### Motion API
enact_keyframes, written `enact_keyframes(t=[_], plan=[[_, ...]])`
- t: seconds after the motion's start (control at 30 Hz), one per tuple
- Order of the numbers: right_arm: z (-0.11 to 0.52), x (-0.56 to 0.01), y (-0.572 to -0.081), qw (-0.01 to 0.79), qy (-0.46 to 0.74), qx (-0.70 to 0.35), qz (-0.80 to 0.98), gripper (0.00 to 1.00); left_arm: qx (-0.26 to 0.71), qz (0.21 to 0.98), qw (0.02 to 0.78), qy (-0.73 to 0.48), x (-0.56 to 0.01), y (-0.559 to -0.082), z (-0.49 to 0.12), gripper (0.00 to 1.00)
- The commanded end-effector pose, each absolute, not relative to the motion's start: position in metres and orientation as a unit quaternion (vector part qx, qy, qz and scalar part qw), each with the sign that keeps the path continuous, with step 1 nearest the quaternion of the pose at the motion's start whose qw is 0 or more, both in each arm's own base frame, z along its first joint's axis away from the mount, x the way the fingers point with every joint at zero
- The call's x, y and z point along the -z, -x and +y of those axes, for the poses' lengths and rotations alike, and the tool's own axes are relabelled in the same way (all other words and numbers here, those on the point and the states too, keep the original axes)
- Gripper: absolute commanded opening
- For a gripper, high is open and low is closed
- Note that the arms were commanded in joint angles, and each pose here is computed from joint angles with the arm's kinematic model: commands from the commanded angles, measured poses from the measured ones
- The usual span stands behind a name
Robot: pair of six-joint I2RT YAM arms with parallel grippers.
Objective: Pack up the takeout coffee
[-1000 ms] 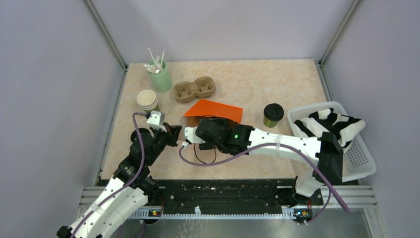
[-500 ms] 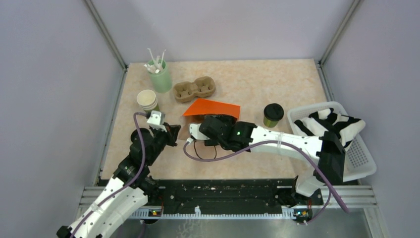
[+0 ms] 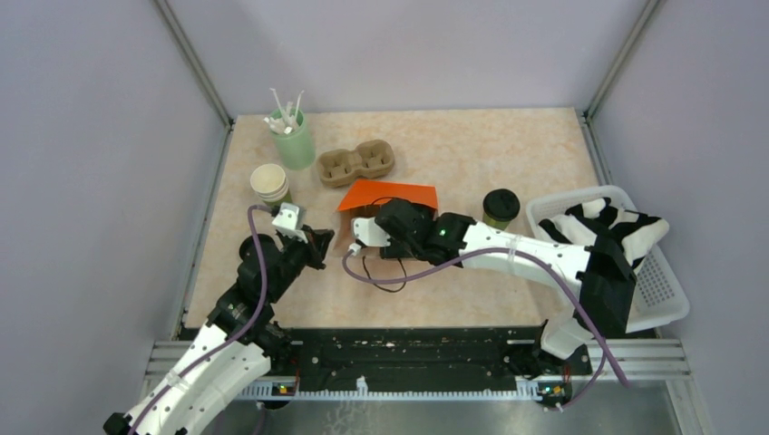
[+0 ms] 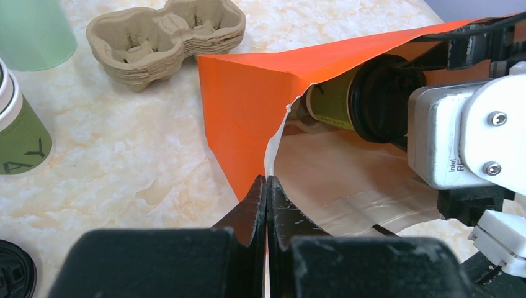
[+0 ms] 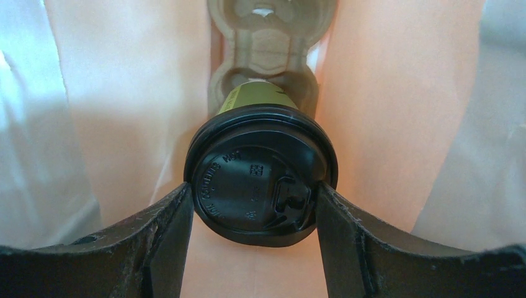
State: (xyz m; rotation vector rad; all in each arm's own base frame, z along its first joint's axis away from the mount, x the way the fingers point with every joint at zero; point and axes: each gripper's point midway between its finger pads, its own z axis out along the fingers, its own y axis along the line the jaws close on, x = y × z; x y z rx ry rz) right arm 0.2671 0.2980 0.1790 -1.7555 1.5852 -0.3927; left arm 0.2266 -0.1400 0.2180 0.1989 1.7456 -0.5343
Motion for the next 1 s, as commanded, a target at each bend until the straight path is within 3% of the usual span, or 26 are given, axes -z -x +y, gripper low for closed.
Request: enact_keyframes(t=[0.0, 0.77, 0.97], plan=[[0.312, -0.199, -0.282, 0.409, 0.669, 0.142, 0.604, 0.62, 0.247, 0.729, 0.63, -0.104, -0.246, -0.227, -0.147, 0.0], [0.32, -0.189, -0.296, 0.398, 0.685, 0.114, 0.599, 0.61, 0.203, 0.742, 0.634, -0.076, -0.25, -0.238, -0.132, 0.0], [0.315, -0.185, -0.301, 0.373, 0.692, 0.147, 0.6, 0.61, 0.223, 0.742, 0.627, -0.085, -0.248, -0.235, -0.14, 0.0]])
